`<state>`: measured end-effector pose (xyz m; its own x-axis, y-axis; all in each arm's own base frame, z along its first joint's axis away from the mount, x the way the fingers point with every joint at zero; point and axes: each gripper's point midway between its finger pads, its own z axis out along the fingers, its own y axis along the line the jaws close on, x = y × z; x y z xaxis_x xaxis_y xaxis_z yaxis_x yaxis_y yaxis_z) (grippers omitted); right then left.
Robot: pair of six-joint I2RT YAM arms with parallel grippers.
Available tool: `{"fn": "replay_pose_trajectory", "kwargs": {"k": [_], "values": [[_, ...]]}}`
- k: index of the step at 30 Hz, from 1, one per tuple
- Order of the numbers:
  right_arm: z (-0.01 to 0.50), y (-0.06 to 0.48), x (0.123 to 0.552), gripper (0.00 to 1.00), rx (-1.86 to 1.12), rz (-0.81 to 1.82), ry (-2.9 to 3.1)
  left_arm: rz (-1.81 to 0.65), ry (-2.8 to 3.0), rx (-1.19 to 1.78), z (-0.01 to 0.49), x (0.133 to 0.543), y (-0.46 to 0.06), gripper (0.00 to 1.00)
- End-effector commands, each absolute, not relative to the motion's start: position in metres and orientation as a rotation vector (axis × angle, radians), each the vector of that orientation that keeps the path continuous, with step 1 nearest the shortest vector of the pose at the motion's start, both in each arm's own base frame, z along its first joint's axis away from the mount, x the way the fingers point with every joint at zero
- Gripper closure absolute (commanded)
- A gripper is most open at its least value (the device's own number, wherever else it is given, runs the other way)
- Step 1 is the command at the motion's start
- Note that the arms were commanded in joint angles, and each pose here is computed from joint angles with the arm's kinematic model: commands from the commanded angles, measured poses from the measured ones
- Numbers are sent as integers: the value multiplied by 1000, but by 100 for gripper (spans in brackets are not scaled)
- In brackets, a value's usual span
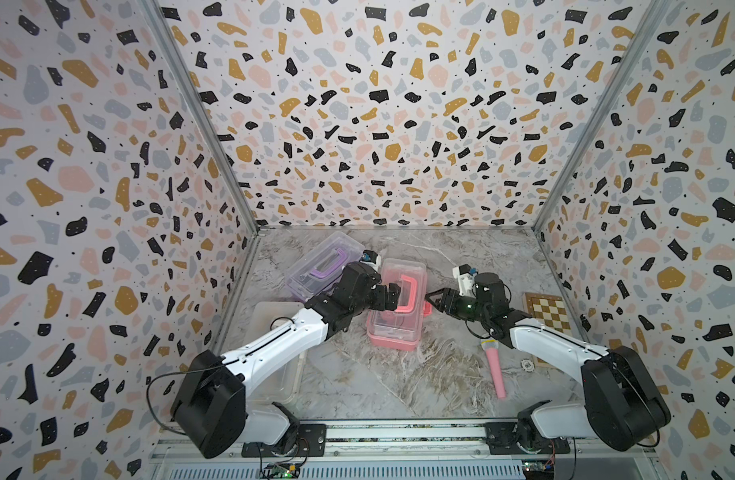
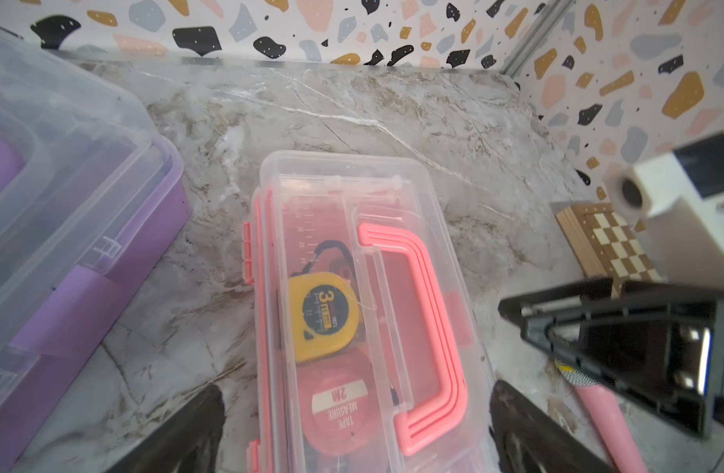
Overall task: Close toolboxes
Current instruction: Close the toolbox at the center of the board, then adjust the toolbox at the center of the board.
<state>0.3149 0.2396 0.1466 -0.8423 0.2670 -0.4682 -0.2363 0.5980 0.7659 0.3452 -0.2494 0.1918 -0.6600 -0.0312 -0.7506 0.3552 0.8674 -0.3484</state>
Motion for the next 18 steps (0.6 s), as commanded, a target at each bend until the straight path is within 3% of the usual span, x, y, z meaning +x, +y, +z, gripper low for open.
{"fn": "replay_pose_trajectory", "kwargs": {"k": [1, 13, 18], "values": [[162, 258, 309, 39, -40, 1304, 2204, -796, 2145, 199, 214, 365, -265, 1], [178, 321, 288, 42, -198, 1548, 2108, -878, 2211, 257, 178, 404, -278, 1], [174, 306, 289, 42, -174, 1417, 2142, -913, 2247, 265, 168, 400, -281, 1]]}}
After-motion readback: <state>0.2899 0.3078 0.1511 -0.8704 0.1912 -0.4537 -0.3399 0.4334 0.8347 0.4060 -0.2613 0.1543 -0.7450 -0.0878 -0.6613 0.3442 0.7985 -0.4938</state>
